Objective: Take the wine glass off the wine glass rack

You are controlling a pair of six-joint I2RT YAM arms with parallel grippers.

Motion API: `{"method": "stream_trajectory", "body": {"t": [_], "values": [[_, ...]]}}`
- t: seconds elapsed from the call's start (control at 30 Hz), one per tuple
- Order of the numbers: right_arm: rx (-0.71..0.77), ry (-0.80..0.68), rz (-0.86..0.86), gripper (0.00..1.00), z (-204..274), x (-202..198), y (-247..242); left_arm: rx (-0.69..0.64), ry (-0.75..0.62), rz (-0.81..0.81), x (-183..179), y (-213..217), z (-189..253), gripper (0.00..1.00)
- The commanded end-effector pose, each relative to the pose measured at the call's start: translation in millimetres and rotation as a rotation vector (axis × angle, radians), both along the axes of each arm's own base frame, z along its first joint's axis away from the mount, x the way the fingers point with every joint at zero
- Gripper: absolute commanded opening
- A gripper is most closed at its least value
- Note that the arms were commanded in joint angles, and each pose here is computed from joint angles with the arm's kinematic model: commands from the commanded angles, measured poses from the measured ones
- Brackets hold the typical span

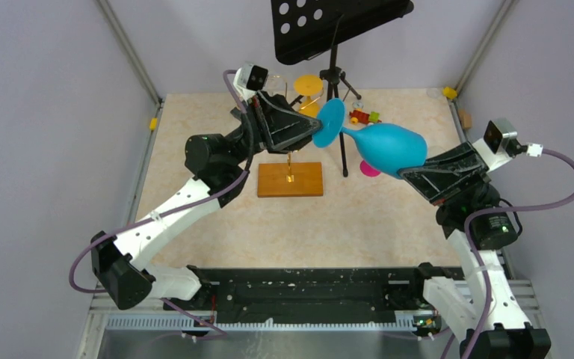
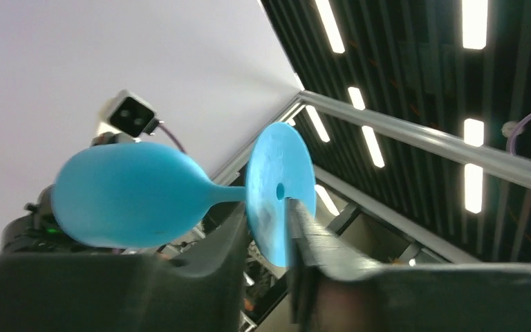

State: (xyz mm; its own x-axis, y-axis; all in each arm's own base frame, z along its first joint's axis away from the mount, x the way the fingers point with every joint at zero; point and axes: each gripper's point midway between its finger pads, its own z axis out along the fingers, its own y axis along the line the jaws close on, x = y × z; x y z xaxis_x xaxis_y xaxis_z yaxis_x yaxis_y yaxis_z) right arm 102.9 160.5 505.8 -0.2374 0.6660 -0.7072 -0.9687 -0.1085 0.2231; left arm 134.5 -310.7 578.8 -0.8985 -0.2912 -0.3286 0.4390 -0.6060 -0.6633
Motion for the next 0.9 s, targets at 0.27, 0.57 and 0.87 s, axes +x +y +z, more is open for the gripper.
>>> {"method": "stream_trajectory", "body": {"t": [0.27,0.57,0.87], "values": [[0.01,-0.078,-0.2,0.0,33,0,-4,0.035,-0.187,0.156,-19,13,-2,0.88],[-0.207,0.176,-0.765,0.0,26,62,-40,0.331,-0.234,0.351,8,-3,-57,0.9],[-0.566,0.702,-1.37,0.0,-71,128,-145,0.653,-0.301,0.546,38,4,-112,0.89]]}}
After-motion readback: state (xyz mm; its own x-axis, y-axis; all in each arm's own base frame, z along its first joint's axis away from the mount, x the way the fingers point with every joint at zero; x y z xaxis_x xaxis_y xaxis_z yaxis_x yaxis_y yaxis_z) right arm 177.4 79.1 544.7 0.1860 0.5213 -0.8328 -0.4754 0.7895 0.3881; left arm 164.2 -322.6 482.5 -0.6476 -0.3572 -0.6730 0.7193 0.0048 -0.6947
